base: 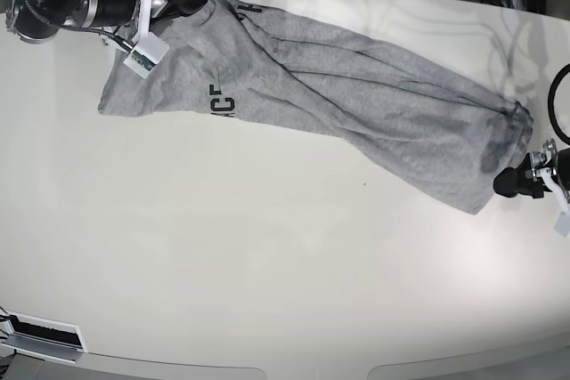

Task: Layout the t-shirt on the table in an organized manner, then fold the t-shirt properly
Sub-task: 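Grasp the shirt end with the right gripper and pull it along, then grasp the opposite shirt end with the left gripper and tug it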

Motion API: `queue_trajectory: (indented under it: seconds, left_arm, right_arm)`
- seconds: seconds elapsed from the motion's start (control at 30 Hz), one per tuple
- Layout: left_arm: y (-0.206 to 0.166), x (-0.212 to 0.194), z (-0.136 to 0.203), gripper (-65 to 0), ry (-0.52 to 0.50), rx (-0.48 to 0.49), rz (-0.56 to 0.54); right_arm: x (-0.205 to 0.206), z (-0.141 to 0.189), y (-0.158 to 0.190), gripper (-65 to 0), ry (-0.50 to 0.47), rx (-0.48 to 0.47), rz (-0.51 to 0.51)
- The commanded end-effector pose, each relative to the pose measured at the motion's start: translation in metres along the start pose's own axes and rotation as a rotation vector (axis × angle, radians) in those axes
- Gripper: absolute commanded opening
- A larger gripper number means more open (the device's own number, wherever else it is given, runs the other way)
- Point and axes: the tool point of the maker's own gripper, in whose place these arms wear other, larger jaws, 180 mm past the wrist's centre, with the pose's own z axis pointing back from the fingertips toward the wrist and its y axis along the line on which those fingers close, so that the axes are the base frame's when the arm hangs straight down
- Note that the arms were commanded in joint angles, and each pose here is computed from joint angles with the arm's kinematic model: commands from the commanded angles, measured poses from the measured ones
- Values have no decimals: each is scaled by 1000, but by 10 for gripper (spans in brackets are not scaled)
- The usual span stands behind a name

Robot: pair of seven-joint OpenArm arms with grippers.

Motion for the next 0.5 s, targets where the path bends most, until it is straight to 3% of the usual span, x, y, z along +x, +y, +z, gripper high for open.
queue_trajectory:
  seconds: [0.0,0.07,0.17,0.33,0.47]
  left_arm:
    - [3,22,15,-290,-52,12,-29]
    - [5,25,18,-290,-55,17,-32]
    - [4,35,26,-290,-89,7,-29]
    - [11,51,41,-290,-114,35,-49]
    - [18,54,54,-290,-116,59,-55]
  right_arm:
    - [0,4,-5,-650,7,-35,23]
    - [-7,5,-18,-650,46,-109,32]
    - [-3,7,-36,-635,27,-206,52]
    - [2,16,-66,-385,1,-381,42]
    - [9,17,-63,-363,-36,-368,23]
